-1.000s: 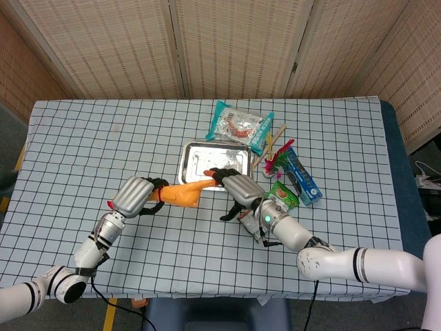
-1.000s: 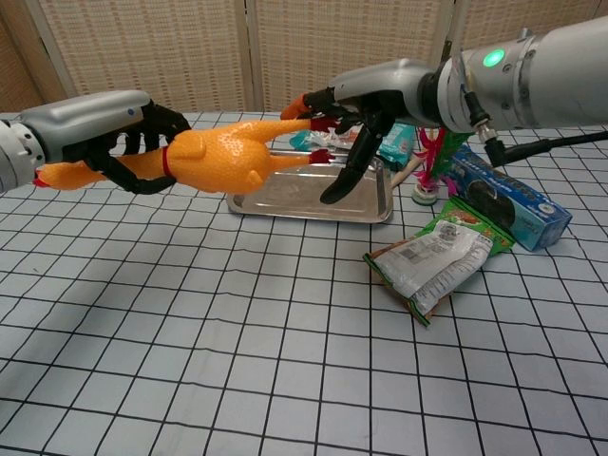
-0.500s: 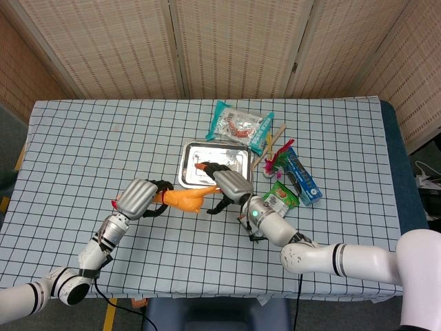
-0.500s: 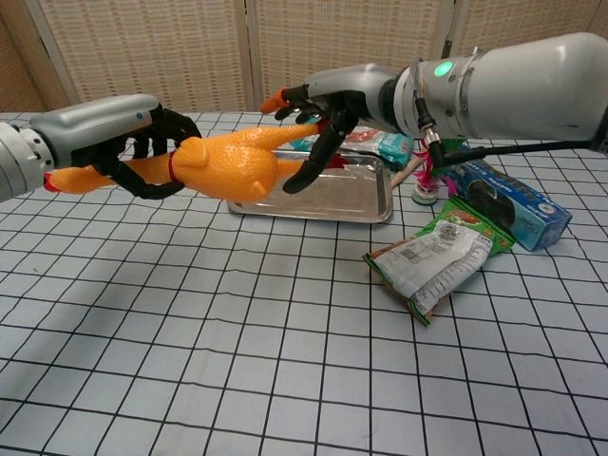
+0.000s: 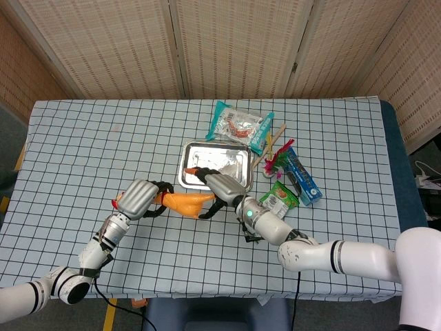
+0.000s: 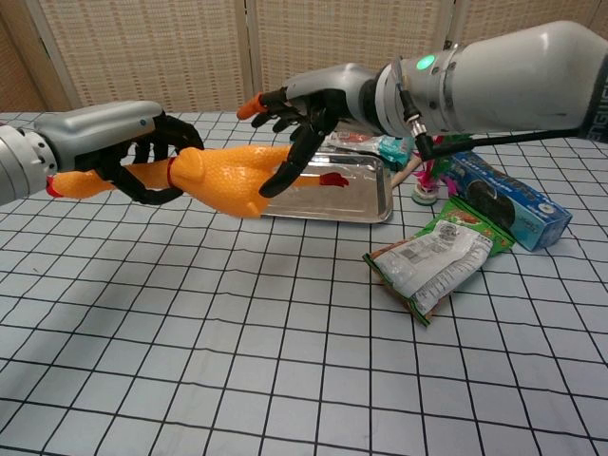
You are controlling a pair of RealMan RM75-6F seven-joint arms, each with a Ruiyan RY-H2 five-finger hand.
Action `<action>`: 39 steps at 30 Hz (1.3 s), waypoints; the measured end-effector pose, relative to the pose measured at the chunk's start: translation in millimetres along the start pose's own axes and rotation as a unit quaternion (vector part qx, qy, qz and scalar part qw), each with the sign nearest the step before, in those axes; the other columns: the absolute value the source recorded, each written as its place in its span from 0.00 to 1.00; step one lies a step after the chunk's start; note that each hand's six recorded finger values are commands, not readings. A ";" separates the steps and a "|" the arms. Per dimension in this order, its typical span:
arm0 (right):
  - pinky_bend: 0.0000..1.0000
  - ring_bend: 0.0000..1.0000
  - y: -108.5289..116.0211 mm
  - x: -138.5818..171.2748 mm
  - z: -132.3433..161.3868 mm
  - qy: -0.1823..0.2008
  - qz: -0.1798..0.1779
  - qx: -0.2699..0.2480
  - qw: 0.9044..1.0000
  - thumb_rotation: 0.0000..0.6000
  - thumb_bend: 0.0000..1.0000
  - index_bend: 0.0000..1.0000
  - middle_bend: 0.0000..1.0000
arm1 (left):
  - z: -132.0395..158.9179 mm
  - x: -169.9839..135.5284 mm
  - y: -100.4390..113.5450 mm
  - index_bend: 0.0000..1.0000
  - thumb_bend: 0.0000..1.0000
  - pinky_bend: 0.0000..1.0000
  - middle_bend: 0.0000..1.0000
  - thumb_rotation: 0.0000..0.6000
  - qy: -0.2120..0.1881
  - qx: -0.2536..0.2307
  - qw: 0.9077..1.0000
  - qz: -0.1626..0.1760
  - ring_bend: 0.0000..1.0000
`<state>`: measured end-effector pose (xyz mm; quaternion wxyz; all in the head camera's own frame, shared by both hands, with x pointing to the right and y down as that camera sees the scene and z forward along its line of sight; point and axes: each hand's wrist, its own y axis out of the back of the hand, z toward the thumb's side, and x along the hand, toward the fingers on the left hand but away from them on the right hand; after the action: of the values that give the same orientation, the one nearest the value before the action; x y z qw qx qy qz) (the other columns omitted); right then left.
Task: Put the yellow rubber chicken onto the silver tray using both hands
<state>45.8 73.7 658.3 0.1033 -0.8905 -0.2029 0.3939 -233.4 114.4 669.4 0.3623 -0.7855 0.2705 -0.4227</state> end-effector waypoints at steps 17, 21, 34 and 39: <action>0.55 0.36 -10.1 -3.7 3.1 -0.006 0.026 -0.016 1.000 1.00 0.14 0.36 0.30 | 1.8 2.4 4.5 0.81 0.66 0.63 0.72 1.00 0.004 -0.001 1.000 -0.006 0.57; 0.66 0.51 -14.9 -7.6 6.1 0.001 0.026 -0.021 0.999 1.00 0.18 0.52 0.42 | 2.4 3.4 4.7 0.81 0.66 0.63 0.72 1.00 0.006 -0.002 1.000 -0.008 0.57; 1.00 0.87 -6.4 -11.5 4.9 0.000 -0.024 -0.009 1.000 1.00 0.44 1.00 0.75 | 1.9 1.4 6.6 0.81 0.66 0.63 0.72 1.00 0.010 -0.007 1.000 -0.010 0.57; 1.00 0.93 -6.3 -10.6 5.6 0.000 -0.033 -0.002 0.999 1.00 0.49 1.00 0.75 | 0.3 0.3 8.7 0.81 0.66 0.63 0.72 1.00 0.012 -0.006 1.000 -0.011 0.57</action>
<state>33.4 74.8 663.8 0.1142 -0.8835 -0.2329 0.3901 -234.0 109.1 662.4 0.3497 -0.7854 0.2683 -0.4346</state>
